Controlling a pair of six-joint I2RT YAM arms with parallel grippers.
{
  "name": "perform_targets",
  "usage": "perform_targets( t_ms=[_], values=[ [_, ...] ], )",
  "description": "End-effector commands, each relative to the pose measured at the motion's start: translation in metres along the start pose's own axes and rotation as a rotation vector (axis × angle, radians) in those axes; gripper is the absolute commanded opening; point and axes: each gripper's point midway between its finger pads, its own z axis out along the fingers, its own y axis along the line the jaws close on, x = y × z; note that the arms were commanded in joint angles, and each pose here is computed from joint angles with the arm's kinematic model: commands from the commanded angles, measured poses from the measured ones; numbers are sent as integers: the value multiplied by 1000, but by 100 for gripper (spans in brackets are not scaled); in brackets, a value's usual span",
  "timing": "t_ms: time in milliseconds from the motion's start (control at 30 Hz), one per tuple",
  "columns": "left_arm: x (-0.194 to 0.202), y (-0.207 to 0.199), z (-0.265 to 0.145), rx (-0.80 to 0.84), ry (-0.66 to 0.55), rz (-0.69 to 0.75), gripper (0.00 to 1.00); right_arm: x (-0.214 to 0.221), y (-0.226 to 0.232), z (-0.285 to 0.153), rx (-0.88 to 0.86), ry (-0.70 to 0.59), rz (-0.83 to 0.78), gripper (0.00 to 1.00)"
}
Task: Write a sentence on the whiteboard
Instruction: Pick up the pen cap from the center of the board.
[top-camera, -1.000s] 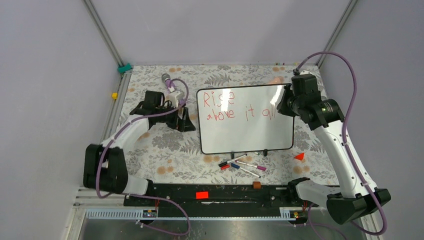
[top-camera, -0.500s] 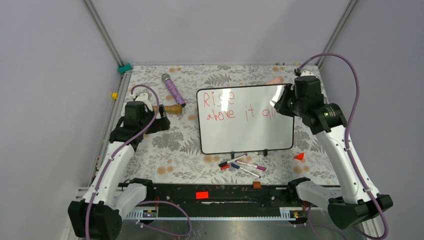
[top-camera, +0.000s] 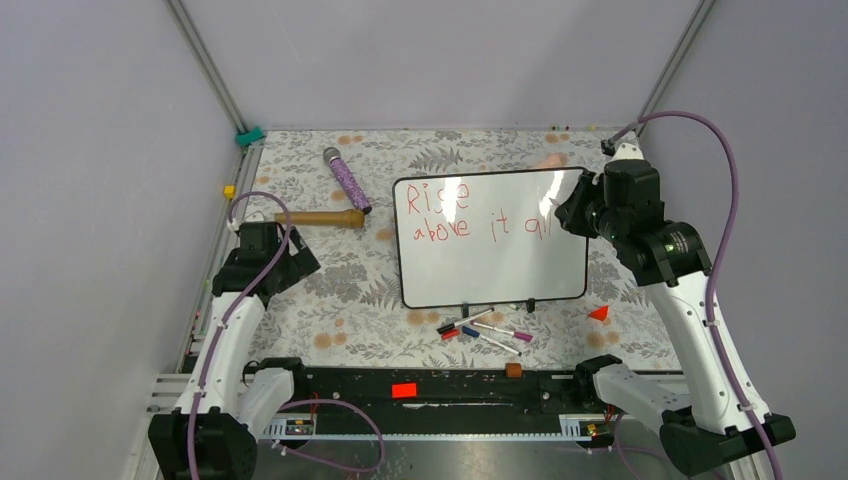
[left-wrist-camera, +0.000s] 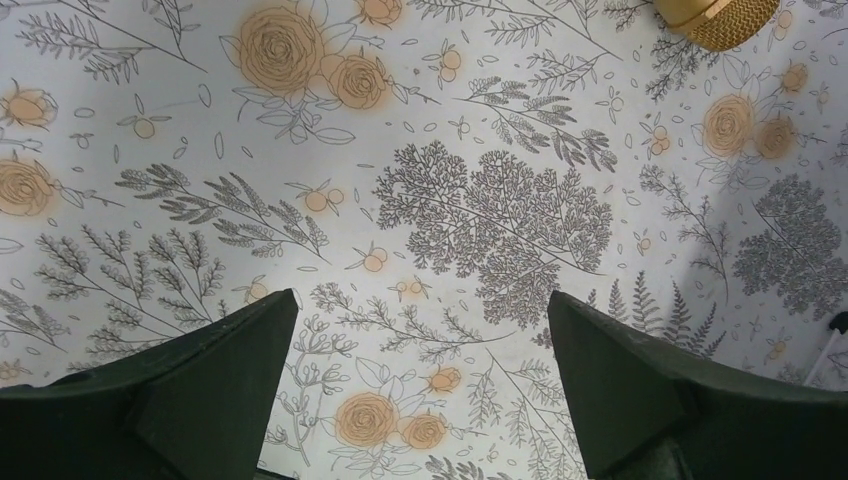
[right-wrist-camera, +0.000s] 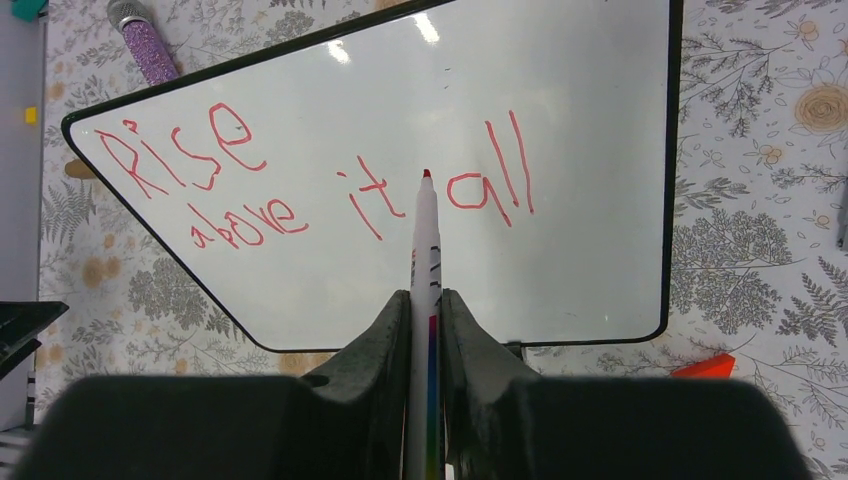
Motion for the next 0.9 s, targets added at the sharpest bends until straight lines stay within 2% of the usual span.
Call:
perform_targets(
  t_ms=[0, 333, 500, 633, 700, 767, 867],
  values=[
    [4, -10, 0, 47, 5, -105, 99, -11, 6, -11, -35, -38, -1, 0],
    [42, -54, -21, 213, 98, -306, 93, 20, 13, -8, -99, 43, 60, 0],
    [92, -77, -37, 260, 231, -521, 85, 29, 17, -6, -121, 69, 88, 0],
    [137, -85, -50, 201, 360, -590, 84, 38, 25, -7, -152, 85, 68, 0],
    [153, -98, -60, 187, 391, -572, 80, 44, 28, -8, -165, 89, 39, 0],
    [165, -118, -74, 190, 396, -505, 80, 48, 27, -8, -163, 86, 1, 0],
    [177, -153, -94, 240, 364, -289, 80, 53, 24, -11, -165, 79, -27, 0]
  ],
)
